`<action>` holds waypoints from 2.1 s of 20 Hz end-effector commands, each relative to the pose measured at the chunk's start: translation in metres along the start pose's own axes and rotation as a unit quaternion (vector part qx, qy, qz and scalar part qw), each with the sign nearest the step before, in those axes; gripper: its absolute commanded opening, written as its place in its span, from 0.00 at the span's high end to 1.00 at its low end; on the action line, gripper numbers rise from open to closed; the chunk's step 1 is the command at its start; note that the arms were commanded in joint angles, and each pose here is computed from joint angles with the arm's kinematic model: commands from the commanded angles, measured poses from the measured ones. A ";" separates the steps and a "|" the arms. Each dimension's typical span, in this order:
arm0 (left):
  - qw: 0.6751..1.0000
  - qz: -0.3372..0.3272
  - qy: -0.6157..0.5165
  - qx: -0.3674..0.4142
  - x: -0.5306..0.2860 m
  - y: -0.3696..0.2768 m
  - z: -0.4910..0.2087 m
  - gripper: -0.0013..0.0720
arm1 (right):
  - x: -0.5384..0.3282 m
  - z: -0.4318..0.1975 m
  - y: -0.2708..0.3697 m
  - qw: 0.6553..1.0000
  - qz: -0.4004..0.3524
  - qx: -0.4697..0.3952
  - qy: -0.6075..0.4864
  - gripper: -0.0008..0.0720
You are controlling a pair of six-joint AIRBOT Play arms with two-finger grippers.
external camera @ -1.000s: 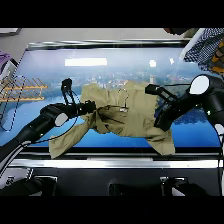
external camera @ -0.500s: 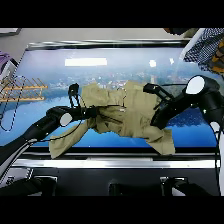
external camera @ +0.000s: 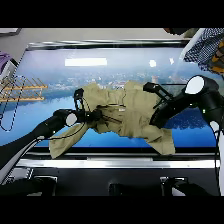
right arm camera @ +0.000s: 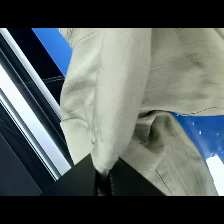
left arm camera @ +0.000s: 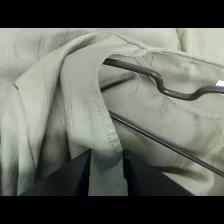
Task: Fold the clothes and pants, and hang the long-sleeved shirts on hangers.
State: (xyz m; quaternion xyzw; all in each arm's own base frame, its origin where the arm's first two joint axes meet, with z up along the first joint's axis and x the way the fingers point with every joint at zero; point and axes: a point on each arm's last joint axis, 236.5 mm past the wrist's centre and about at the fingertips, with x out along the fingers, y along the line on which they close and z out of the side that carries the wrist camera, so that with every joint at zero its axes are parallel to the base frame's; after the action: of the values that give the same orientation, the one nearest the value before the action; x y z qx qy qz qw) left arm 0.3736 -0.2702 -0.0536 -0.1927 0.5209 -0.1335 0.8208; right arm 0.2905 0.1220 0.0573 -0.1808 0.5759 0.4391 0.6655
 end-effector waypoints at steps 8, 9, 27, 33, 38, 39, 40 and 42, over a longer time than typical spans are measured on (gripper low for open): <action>0.995 -0.047 -0.063 0.059 -0.033 -0.041 0.045 0.96 | -0.001 -0.013 0.016 0.999 0.032 0.017 0.029 0.96; 0.993 -0.057 -0.074 0.071 -0.046 -0.052 0.053 0.96 | -0.001 -0.014 0.016 0.999 0.033 0.018 0.030 0.96; 0.986 -0.106 0.006 0.126 -0.097 -0.111 -0.043 0.96 | -0.064 0.090 -0.041 0.966 -0.130 0.062 -0.213 0.95; 0.983 -0.128 -0.040 0.122 -0.091 -0.126 -0.021 0.82 | -0.119 0.086 -0.004 0.949 -0.166 0.043 -0.265 0.95; 0.980 -0.143 -0.052 0.127 -0.118 -0.134 -0.017 0.38 | -0.167 0.069 0.014 0.924 -0.226 0.059 -0.304 0.95; 0.979 -0.148 -0.058 0.130 -0.127 -0.136 -0.015 0.38 | -0.177 0.057 0.005 0.909 -0.244 0.129 -0.312 0.95; 0.976 -0.155 -0.066 0.135 -0.137 -0.139 -0.013 0.38 | -0.187 0.040 -0.005 0.890 -0.266 0.196 -0.315 0.95; 0.972 -0.167 -0.082 0.141 -0.155 -0.144 -0.009 0.38 | -0.207 0.025 -0.008 0.867 -0.306 0.216 -0.327 0.95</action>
State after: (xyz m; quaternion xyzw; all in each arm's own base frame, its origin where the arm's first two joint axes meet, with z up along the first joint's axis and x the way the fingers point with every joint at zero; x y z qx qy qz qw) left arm 0.3027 -0.3397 0.1104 -0.1688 0.4094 -0.3125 0.8404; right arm 0.3283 0.0954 0.2344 -0.0858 0.3368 0.2102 0.9138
